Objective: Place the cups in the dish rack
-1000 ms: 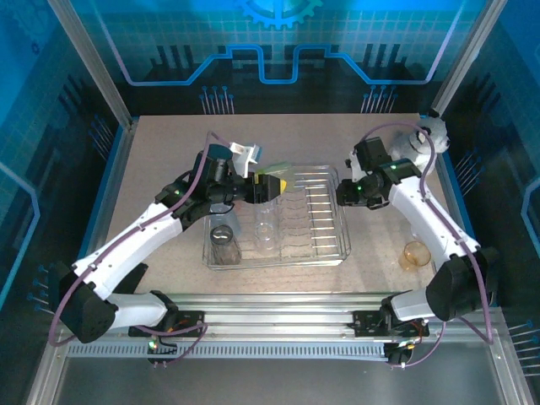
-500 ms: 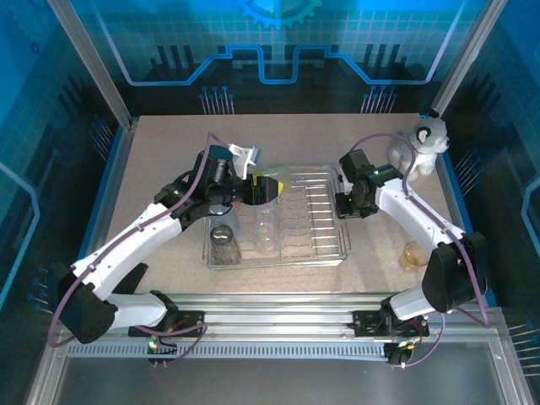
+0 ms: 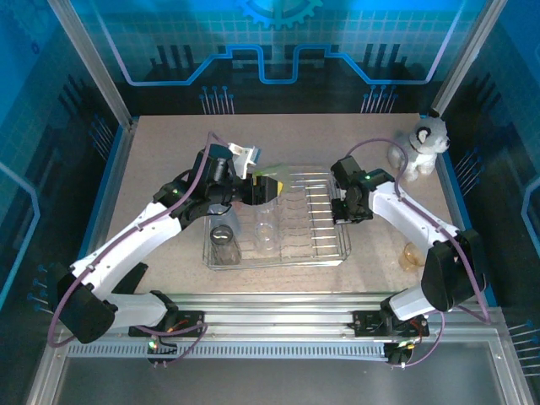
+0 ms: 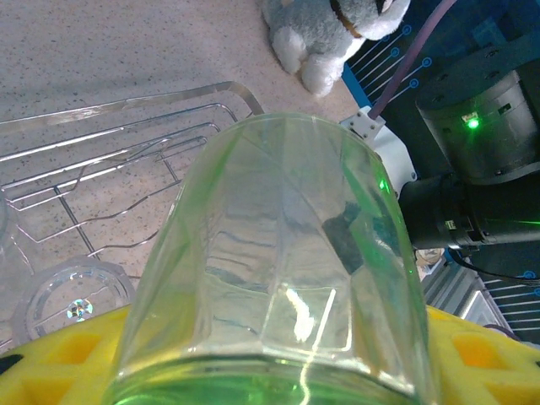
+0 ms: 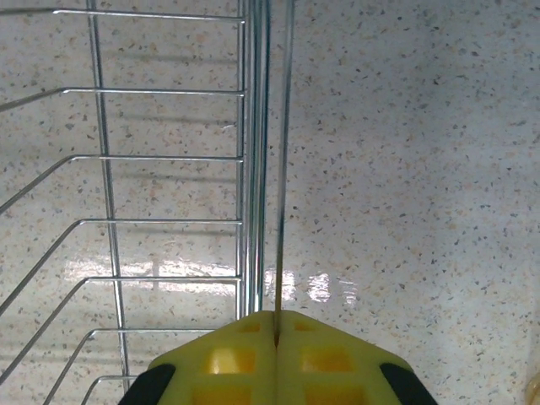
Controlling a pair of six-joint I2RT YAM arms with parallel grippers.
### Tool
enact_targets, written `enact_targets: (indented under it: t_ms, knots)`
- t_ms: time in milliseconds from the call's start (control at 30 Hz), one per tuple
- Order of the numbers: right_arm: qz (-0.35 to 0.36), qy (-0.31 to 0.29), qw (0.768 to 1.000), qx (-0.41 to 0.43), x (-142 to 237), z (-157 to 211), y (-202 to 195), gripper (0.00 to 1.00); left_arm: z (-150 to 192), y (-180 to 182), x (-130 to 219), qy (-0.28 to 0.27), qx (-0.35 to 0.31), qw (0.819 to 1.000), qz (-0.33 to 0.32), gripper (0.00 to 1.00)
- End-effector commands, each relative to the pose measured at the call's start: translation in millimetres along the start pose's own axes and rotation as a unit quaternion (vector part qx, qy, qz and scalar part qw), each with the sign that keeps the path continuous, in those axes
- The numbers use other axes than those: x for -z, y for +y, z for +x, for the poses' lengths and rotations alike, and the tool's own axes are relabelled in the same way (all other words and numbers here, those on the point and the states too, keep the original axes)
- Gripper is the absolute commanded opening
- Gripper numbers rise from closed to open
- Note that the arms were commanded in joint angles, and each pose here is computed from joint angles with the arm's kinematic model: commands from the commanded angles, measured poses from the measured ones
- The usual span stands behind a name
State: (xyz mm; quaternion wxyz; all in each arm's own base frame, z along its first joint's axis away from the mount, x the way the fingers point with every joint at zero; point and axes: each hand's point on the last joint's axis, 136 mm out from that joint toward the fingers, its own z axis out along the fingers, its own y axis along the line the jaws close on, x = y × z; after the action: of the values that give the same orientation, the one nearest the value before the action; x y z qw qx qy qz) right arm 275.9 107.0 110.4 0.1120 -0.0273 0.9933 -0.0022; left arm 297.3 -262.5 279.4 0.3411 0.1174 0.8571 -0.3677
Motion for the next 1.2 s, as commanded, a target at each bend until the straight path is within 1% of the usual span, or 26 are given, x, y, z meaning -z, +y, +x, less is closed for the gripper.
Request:
enact_targets:
  t_ms: [0, 267, 467, 567, 600, 633, 667, 800, 900, 1000, 1167]
  knots:
    - [0.007, 0.028, 1.000, 0.003, -6.0, 23.6, 11.9, 0.00, -7.9, -6.6, 2.2, 0.001, -0.023, 1.000, -0.003, 0.26]
    - [-0.019, 0.007, 1.000, -0.012, -7.8, 35.2, 55.0, 0.00, -3.1, 3.2, -7.4, 0.032, -0.027, 0.999, -0.027, 0.26]
    - [-0.037, -0.026, 0.998, -0.035, 0.2, 40.9, 72.3, 0.00, 5.5, 15.6, -15.8, 0.065, -0.026, 0.996, -0.055, 0.27]
    - [-0.058, -0.046, 0.996, -0.039, 8.1, 42.6, 75.4, 0.18, 8.7, 18.0, -21.9, 0.084, -0.028, 0.994, -0.059, 0.26]
    - [-0.065, -0.059, 0.995, -0.038, 13.2, 40.7, 74.7, 0.27, 9.5, 18.5, -24.0, 0.092, -0.029, 0.994, -0.060, 0.26]
    - [-0.067, -0.074, 0.994, -0.036, 19.6, 38.4, 72.1, 0.33, 10.8, 18.4, -25.9, 0.100, -0.030, 0.993, -0.060, 0.26]
    - [-0.066, -0.093, 0.993, -0.036, 28.3, 34.6, 67.1, 0.34, 12.0, 18.8, -28.0, 0.109, -0.031, 0.992, -0.061, 0.26]
    - [-0.059, -0.157, 0.985, -0.031, 65.0, 23.0, 42.1, 0.35, 17.6, 17.5, -33.6, 0.142, -0.044, 0.987, -0.066, 0.25]
    - [-0.064, -0.198, 0.978, -0.035, 88.1, 20.4, 21.4, 0.37, 24.0, 11.1, -38.3, 0.167, -0.065, 0.981, -0.068, 0.25]
    - [-0.068, -0.225, 0.971, -0.046, 99.1, 24.2, 0.2, 0.41, 31.1, 5.5, -47.1, 0.193, -0.092, 0.974, -0.073, 0.26]
    - [-0.075, -0.237, 0.966, -0.067, 105.7, 34.0, -27.8, 0.41, 41.0, 4.4, -67.9, 0.242, -0.112, 0.960, -0.090, 0.26]
